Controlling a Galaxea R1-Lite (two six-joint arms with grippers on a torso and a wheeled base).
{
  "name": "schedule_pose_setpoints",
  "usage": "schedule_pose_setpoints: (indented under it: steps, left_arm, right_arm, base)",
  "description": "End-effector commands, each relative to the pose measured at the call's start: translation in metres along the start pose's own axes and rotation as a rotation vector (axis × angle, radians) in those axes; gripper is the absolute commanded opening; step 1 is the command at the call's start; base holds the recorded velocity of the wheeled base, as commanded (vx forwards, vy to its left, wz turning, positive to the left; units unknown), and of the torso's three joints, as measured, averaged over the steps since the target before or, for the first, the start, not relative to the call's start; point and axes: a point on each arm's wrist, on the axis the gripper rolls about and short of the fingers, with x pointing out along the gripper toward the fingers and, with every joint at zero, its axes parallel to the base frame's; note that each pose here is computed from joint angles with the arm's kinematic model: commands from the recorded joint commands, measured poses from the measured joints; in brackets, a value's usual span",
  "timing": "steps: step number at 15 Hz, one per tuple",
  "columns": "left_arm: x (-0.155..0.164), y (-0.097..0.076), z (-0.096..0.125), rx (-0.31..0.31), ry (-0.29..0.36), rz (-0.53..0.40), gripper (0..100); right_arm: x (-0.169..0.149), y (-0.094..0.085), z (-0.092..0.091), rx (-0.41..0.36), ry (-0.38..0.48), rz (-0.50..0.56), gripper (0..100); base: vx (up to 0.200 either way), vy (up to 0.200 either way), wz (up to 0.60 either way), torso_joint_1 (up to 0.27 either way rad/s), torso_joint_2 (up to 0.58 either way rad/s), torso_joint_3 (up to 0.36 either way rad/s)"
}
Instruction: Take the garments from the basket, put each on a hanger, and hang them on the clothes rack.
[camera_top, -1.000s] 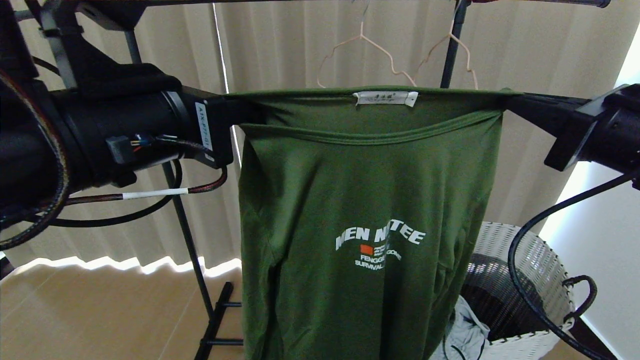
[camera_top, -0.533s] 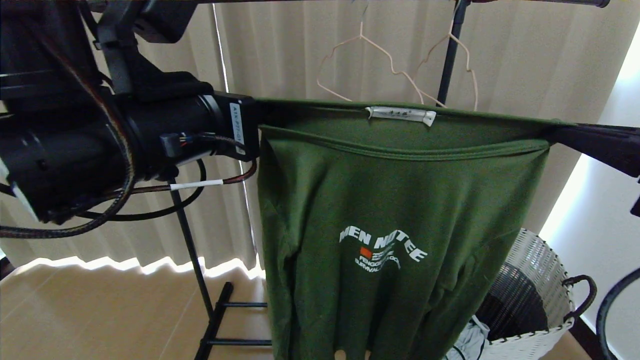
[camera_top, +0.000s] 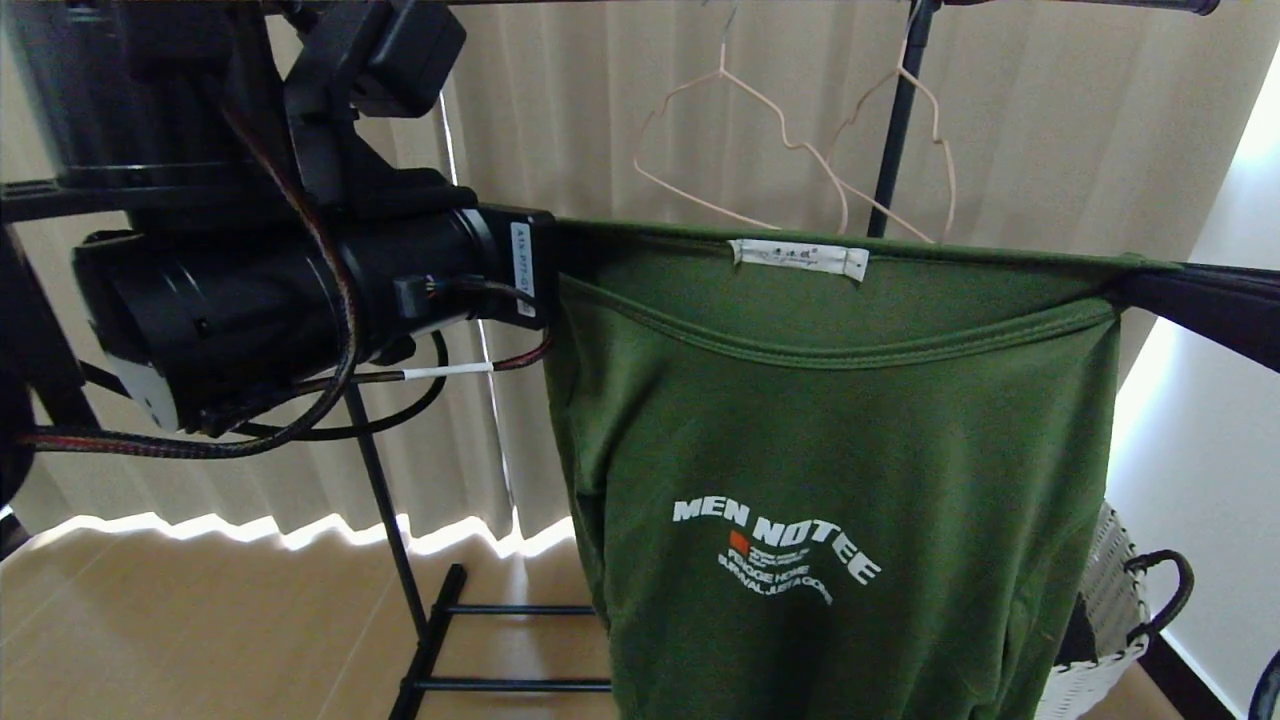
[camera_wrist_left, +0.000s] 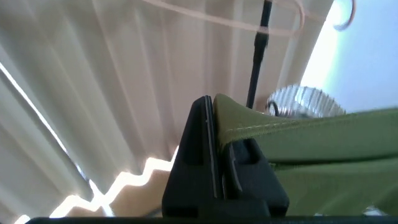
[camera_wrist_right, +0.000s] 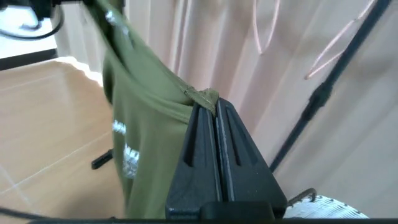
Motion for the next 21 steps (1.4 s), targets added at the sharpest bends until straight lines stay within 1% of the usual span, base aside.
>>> schedule_pose_setpoints:
  steps: [1,2,4,5,7,8,9,10,11,12,13,16,21]
  left_arm:
    - [-0.025,0.004,0.005,0.004,0.023,-0.004,0]
    - [-0.037,0.006,0.006,0.008,0.046,-0.013,0]
    - [-0.047,0.006,0.007,0.013,0.069,-0.024,0]
    - [-0.058,0.007,0.01,0.014,0.067,-0.035,0]
    - [-0.07,0.001,0.006,0.021,0.072,-0.107,0]
    - [-0.07,0.001,0.005,0.022,0.077,-0.109,0]
    - [-0.081,0.002,-0.001,0.026,0.093,-0.162,0]
    - [-0.087,0.001,0.0,0.023,0.082,-0.208,0]
    - [-0.09,0.001,0.002,0.02,0.073,-0.234,0]
    - [-0.098,-0.001,0.006,0.017,0.048,-0.309,0]
    - [-0.102,-0.002,0.007,0.017,0.041,-0.344,0]
    - [-0.103,-0.007,0.006,0.02,0.042,-0.37,0]
    - [-0.101,-0.007,0.006,0.02,0.04,-0.364,0]
  right_arm:
    - [0.019,-0.019,-0.009,0.011,0.064,-0.108,0]
    - [0.025,-0.022,-0.009,0.013,0.071,-0.12,0]
    - [0.037,-0.024,-0.006,0.01,0.049,-0.123,0]
    - [0.056,-0.028,0.0,0.006,-0.004,-0.13,0]
    - [0.071,-0.03,-0.002,0.005,-0.025,-0.123,0]
    - [0.072,-0.03,-0.002,0.005,-0.027,-0.123,0]
    - [0.087,-0.032,-0.001,0.002,-0.063,-0.125,0]
    - [0.095,-0.034,0.001,0.0,-0.082,-0.127,0]
    - [0.098,-0.034,0.003,-0.001,-0.089,-0.126,0]
    - [0.107,-0.036,0.007,0.001,-0.106,-0.126,0]
    - [0.111,-0.035,0.009,0.0,-0.113,-0.123,0]
    - [0.116,-0.031,0.011,0.002,-0.118,-0.105,0]
    - [0.104,-0.03,0.018,-0.002,-0.143,-0.11,0]
  base:
    - [0.0,0.0,0.0,0.0,0.0,0.0]
    - [0.0,0.0,0.0,0.0,0.0,0.0]
    - [0.0,0.0,0.0,0.0,0.0,0.0]
    - [0.0,0.0,0.0,0.0,0.0,0.0]
    - [0.0,0.0,0.0,0.0,0.0,0.0]
    - [0.0,0.0,0.0,0.0,0.0,0.0]
    - [0.0,0.0,0.0,0.0,0.0,0.0]
    - [0.0,0.0,0.0,0.0,0.0,0.0]
    - [0.0,0.0,0.0,0.0,0.0,0.0]
    - [0.0,0.0,0.0,0.0,0.0,0.0]
    - [0.0,0.0,0.0,0.0,0.0,0.0]
    - [0.0,0.0,0.0,0.0,0.0,0.0]
    - [0.0,0.0,0.0,0.0,0.0,0.0]
